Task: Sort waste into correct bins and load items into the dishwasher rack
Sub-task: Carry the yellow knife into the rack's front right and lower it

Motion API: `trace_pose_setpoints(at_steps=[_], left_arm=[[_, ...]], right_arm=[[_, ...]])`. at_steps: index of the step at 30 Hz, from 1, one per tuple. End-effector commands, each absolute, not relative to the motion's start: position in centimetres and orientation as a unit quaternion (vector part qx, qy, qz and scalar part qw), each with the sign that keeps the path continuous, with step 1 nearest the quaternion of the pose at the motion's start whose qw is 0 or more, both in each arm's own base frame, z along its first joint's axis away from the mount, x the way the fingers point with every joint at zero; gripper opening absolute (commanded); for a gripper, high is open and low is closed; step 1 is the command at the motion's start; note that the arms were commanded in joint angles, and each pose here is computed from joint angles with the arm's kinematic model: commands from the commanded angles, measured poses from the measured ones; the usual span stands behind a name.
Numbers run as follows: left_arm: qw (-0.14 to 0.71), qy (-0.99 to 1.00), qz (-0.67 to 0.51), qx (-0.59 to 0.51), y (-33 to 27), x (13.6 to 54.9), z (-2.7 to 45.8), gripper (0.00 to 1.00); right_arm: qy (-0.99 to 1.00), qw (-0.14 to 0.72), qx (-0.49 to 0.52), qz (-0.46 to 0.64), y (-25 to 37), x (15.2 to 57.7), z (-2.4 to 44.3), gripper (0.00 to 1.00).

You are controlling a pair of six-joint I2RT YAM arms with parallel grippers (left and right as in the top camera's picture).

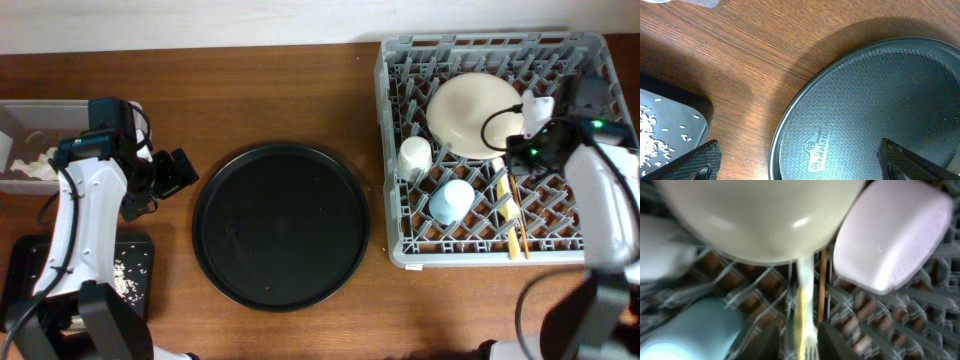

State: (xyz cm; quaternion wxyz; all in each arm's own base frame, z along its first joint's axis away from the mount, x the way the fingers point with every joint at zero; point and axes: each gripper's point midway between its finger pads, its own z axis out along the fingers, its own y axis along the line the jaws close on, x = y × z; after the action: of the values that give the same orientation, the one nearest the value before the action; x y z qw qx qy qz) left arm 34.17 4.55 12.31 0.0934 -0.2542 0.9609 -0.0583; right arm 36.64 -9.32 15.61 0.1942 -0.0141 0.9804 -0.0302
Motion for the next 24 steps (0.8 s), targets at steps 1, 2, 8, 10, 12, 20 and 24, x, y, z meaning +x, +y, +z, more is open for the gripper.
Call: trace_pose_setpoints(at_steps=[1, 2, 8, 10, 12, 20, 24], left_arm=[[0.100, 0.960, -0.062, -0.255, 4.5, 34.3, 12.8, 0.99], [0.100, 0.960, -0.062, -0.255, 4.5, 34.3, 12.8, 0.99], [0.100, 0.960, -0.062, -0.255, 4.5, 34.3, 12.8, 0.99], [0.100, 0.960, -0.062, -0.255, 4.5, 34.3, 12.8, 0.99], [0.100, 0.960, -0.062, -0.255, 4.5, 34.3, 12.8, 0.99], [0.100, 0.960, -0.062, -0.255, 4.5, 34.3, 12.8, 0.99], [0.100, 0.960, -0.062, -0.255, 4.5, 34.3, 12.8, 0.99]], right_arm=[[0.977, 0.202, 0.047, -0.038, -9.5, 33.7, 19.8, 0.21], [0.979, 0.161, 0.125, -0.024, -9.8, 31.2, 19.2, 0.08], [0.922, 0.018, 0.386, 0.007, -10.1, 24.1, 14.9, 0.04], [0.893, -0.031, 0.448, 0.005, -9.2, 21.9, 12.4, 0.04], [0.858, -0.070, 0.508, -0.026, -9.0, 19.4, 9.1, 0.04], [0.786, -0.035, 0.602, -0.135, -12.0, 17.5, 6.1, 0.04], [0.787, -0.030, 0.605, -0.118, -11.6, 17.7, 4.8, 0.04]])
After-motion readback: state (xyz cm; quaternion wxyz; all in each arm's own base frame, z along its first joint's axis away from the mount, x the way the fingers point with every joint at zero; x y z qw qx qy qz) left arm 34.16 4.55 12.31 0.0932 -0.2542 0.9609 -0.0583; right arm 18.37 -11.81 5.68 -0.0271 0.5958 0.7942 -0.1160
